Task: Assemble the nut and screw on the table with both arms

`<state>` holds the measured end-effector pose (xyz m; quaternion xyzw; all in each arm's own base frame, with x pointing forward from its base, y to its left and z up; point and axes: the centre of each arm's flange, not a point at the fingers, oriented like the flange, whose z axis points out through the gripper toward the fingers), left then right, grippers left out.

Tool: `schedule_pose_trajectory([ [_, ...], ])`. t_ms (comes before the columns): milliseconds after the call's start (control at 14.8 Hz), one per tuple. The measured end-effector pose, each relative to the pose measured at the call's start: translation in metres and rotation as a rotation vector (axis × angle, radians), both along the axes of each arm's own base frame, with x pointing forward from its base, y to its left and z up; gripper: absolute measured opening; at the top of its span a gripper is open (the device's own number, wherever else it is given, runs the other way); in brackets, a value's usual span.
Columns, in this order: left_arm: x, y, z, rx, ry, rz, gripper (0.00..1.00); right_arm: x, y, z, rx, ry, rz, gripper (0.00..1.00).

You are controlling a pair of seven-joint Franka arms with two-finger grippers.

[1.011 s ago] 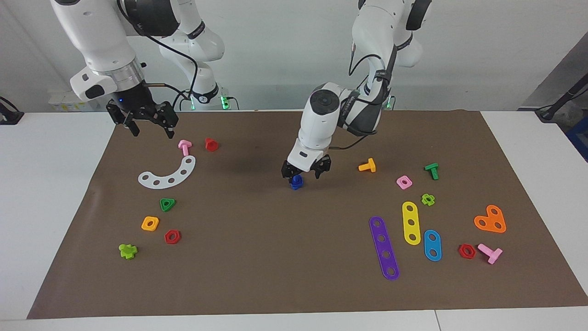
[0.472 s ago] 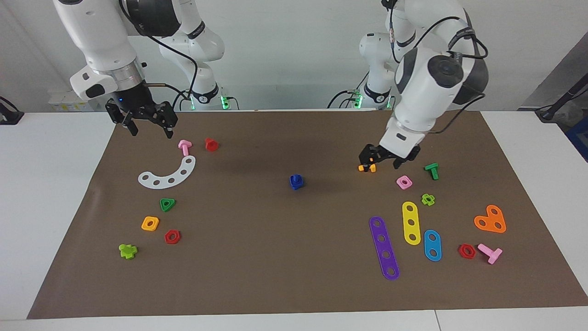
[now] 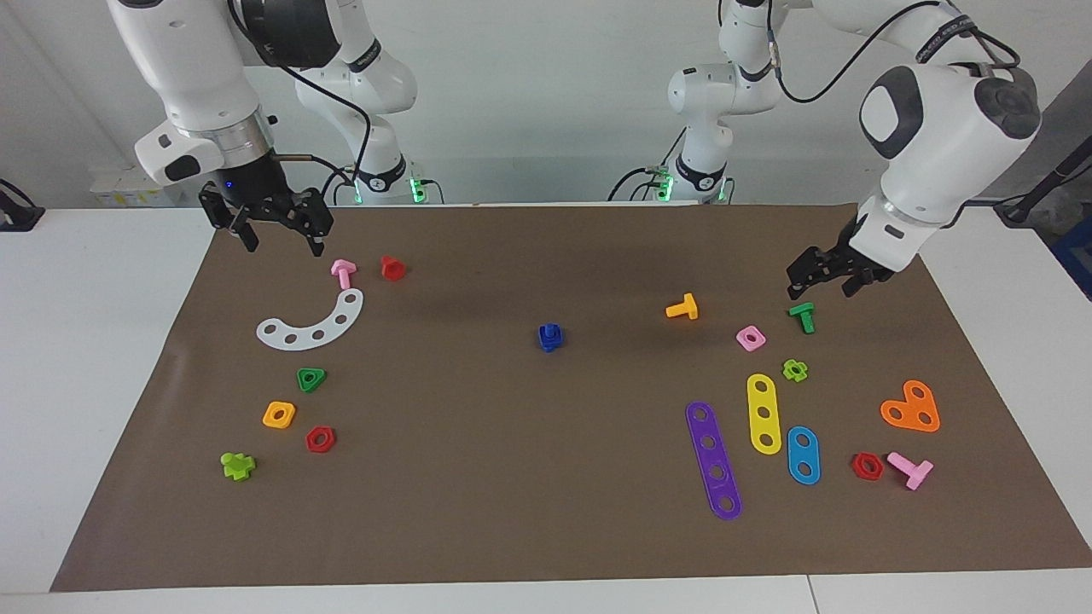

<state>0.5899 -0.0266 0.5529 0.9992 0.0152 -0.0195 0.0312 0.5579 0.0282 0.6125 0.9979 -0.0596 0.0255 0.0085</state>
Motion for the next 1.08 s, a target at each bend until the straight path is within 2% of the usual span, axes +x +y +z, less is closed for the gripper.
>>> schedule_pose_trajectory([
  [270,-0.035,-0.001,0.042,0.051,-0.010,-0.015,1.00,0.000,0.000,0.000,0.000,0.000,0.000,0.99],
  [472,-0.049,-0.004,0.063,0.055,-0.023,-0.021,1.00,0.000,0.000,0.000,0.000,0.001,0.000,0.99],
  [1079,-0.054,-0.005,0.077,0.057,-0.051,-0.023,1.00,0.000,-0.001,-0.001,0.000,0.002,-0.001,0.99],
])
